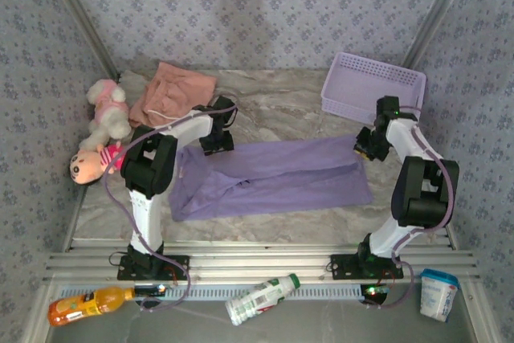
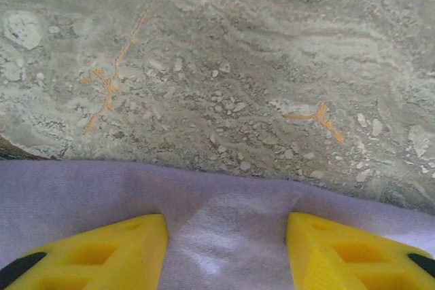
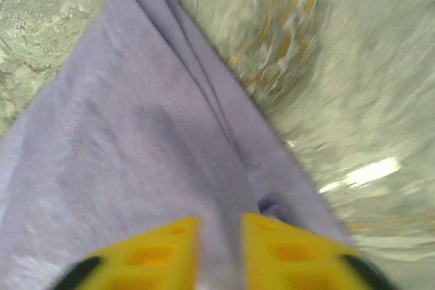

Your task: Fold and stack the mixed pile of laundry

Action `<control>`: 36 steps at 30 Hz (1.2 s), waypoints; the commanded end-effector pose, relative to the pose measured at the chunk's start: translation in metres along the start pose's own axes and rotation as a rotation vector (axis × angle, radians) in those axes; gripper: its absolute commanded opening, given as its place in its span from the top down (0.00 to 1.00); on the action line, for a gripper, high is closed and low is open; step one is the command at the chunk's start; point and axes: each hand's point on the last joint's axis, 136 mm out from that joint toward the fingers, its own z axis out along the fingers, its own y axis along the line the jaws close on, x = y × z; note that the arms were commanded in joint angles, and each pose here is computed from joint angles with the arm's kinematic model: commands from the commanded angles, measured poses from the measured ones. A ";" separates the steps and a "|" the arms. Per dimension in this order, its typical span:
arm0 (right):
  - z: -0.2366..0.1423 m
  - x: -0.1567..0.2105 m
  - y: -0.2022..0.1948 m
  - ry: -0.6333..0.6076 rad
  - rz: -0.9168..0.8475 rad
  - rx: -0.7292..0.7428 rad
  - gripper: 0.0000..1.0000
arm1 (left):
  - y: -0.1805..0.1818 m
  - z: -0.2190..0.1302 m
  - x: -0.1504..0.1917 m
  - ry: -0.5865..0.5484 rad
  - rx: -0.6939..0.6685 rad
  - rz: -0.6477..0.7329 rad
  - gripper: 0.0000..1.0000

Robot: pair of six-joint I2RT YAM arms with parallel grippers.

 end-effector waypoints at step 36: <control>0.035 0.030 -0.008 0.011 0.281 -0.144 0.69 | 0.038 0.009 0.061 0.098 -0.063 0.045 0.34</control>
